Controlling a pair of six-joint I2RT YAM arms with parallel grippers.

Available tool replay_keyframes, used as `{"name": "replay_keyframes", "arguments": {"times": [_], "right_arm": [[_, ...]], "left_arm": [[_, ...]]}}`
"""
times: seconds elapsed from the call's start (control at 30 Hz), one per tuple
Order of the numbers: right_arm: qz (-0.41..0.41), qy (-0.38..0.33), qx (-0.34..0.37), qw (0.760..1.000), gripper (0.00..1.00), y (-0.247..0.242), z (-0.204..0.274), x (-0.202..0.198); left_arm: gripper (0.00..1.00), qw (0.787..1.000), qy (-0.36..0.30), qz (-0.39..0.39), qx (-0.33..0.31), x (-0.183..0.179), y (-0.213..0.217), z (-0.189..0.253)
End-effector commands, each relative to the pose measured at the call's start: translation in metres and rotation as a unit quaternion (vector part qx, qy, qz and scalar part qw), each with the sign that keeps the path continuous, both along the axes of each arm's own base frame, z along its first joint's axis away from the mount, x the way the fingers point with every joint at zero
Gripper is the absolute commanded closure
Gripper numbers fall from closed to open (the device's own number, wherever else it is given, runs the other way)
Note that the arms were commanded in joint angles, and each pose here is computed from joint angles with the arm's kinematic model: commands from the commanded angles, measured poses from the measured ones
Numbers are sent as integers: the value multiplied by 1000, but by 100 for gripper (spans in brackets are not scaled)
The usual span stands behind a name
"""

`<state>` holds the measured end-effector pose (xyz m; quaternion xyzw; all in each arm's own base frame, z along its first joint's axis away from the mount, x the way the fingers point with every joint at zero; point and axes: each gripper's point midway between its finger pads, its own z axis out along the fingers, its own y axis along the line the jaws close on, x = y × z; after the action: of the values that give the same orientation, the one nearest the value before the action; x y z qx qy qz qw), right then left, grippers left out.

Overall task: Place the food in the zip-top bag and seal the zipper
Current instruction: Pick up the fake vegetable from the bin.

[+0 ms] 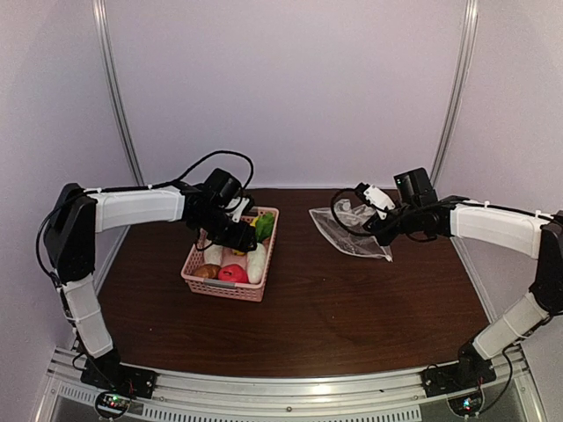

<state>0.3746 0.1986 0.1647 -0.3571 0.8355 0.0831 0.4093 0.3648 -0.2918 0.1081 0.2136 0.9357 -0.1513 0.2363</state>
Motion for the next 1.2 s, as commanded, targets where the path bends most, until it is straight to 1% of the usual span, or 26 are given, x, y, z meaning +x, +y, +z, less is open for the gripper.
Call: {"name": "replay_keyframes", "arguments": {"times": [0.0,0.2,0.37,0.4,0.47,0.63,0.7,0.77,0.83,0.9,1.0,1.07,1.13,1.17], "right_arm": [[21,7,13,1000,100,4,-2,-10],[24,11,14,1000,100,4,-5,-13],[26,9,17,999,100,5,-4,-13],[26,9,17,999,100,5,-4,-13],[28,10,18,999,100,6,-3,-14],[30,14,20,999,100,7,-5,-14],[30,14,19,999,100,7,-5,-14],[29,13,20,999,100,6,-4,-14],[27,11,20,999,100,6,-3,-14],[26,10,20,999,100,5,-1,-14],[23,7,20,1000,100,4,1,-14],[21,4,19,1000,100,3,5,-14],[19,4,22,1000,100,3,9,-14],[19,5,23,1000,100,4,12,-14]], "left_arm": [[34,998,49,7,-43,-2,-21,-8],[32,996,72,42,-42,8,-27,-24],[31,993,95,62,-36,5,-24,-42],[28,993,96,63,-34,5,-24,-44],[25,993,99,64,-29,7,-24,-51],[26,992,103,63,-29,13,-30,-58],[29,992,107,59,-32,14,-34,-61],[37,992,110,56,-37,15,-36,-60],[44,992,107,56,-42,15,-37,-53],[48,993,96,61,-42,16,-34,-41],[52,995,57,74,-38,21,-24,-10],[54,996,16,84,-34,27,-14,20],[61,995,-28,94,-28,33,-5,48],[62,994,-46,91,-32,34,-3,61]]}}
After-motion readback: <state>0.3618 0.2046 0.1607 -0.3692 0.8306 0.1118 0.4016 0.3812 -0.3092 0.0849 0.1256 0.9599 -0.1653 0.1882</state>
